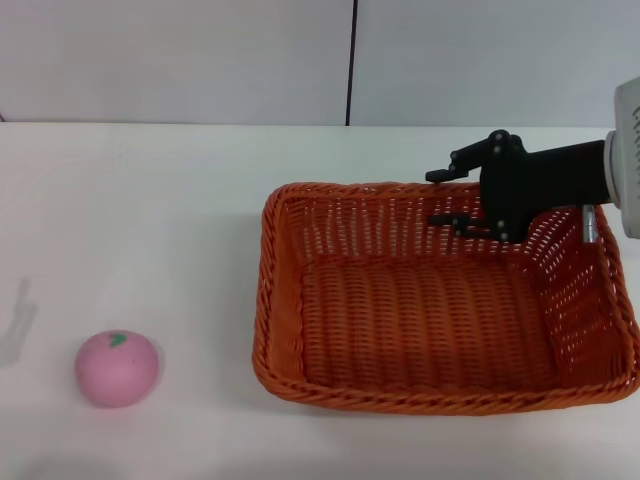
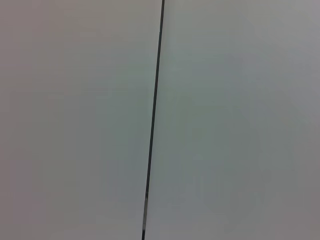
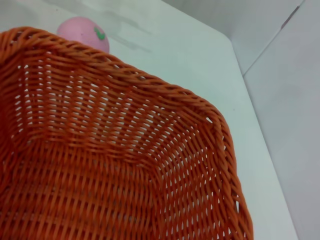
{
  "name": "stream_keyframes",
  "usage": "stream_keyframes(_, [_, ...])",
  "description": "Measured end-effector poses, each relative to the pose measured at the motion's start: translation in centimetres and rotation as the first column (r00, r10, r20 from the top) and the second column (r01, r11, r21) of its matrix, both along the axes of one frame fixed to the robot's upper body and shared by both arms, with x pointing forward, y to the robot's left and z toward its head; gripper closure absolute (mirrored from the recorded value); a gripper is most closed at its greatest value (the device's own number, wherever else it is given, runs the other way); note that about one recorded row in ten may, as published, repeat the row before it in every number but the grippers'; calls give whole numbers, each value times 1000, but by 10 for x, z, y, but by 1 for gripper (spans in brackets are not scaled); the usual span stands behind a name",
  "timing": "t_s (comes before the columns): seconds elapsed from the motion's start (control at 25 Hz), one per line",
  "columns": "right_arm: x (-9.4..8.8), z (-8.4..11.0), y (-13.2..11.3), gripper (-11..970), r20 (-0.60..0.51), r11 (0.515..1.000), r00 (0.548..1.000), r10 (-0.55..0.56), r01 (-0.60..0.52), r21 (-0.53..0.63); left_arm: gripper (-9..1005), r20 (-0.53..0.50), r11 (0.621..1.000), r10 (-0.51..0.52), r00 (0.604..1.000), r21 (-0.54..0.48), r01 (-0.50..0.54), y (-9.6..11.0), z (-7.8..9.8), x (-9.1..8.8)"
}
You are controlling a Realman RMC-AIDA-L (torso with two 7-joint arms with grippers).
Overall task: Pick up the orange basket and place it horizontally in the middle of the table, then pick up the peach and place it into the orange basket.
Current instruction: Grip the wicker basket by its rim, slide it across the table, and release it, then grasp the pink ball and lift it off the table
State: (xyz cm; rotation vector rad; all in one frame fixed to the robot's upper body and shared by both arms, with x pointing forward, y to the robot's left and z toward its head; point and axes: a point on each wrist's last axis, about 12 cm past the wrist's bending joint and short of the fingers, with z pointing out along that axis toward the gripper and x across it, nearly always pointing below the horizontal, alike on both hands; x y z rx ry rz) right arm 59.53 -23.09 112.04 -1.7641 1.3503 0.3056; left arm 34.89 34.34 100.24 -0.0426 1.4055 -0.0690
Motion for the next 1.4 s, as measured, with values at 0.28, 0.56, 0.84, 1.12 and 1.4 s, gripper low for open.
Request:
stream_keyframes(0.28, [-4, 2, -2, 529, -9, 994, 999, -37, 38, 102, 278, -3, 1000, -8, 1000, 4, 8, 1, 0, 2])
stream_keyframes(0.56, [-25, 6, -26, 529, -29, 878, 978, -206, 198, 435, 289, -49, 992, -129, 990, -24, 128, 6, -1, 1])
stream_keyframes(0.84, [-75, -17, -83, 529, -80, 437, 851, -520, 345, 831, 300, -178, 889, -456, 872, -41, 457, 16, 7, 14])
stream_keyframes(1.12, [-126, -49, -126, 529, -241, 99, 660, -712, 435, 895, 311, -260, 822, -562, 785, -73, 565, 17, 8, 21])
stream_keyframes(1.4, [-151, -62, -136, 529, -298, 19, 603, -740, 462, 887, 322, -334, 774, -624, 707, -141, 617, 20, 8, 24])
